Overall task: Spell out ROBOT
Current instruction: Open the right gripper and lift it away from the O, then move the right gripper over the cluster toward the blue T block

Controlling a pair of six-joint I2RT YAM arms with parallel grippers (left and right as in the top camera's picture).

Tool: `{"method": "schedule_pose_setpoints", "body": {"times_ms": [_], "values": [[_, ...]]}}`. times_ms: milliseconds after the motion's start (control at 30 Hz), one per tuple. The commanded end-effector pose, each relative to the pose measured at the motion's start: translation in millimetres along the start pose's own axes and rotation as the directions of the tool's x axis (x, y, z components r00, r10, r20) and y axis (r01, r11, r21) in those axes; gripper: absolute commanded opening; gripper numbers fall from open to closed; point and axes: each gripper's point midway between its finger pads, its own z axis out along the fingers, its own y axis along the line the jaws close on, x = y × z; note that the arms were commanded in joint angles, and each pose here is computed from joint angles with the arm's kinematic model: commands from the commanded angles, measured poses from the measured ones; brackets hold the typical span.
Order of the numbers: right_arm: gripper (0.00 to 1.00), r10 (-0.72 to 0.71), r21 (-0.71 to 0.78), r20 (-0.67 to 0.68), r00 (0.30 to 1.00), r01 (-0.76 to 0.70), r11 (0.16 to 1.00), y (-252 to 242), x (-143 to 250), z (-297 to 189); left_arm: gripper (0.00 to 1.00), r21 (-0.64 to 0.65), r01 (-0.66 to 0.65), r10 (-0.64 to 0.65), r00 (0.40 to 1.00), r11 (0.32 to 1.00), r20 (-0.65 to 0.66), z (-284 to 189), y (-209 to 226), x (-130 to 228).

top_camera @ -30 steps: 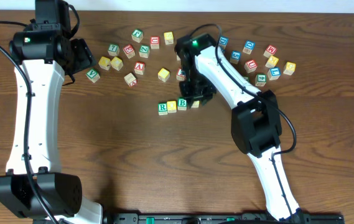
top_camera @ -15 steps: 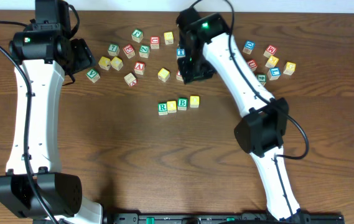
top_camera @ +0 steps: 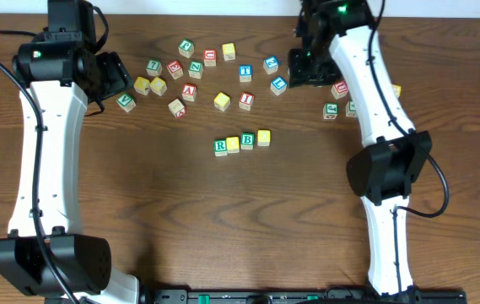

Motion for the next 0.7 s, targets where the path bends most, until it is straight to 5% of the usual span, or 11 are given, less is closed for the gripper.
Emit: {"method": "schedule_pose_setpoints", "body": {"times_ms": [0,667], "values": [[0.49,0.011,-0.005,0.069,0.998,-0.011,1.0,-11.0,-12.1,-20.1,0.84,-0.006,0.012,-0.012,1.0,1.0,-0.023,6.6,-0.2,3.9],[0.54,0.106,-0.039,0.205,0.973,-0.1,0.994,-21.1,-48.5,-26.3,0.84,-0.01,0.01,-0.011,0.999,1.0,-0.031,9.1,0.5,6.4]]}}
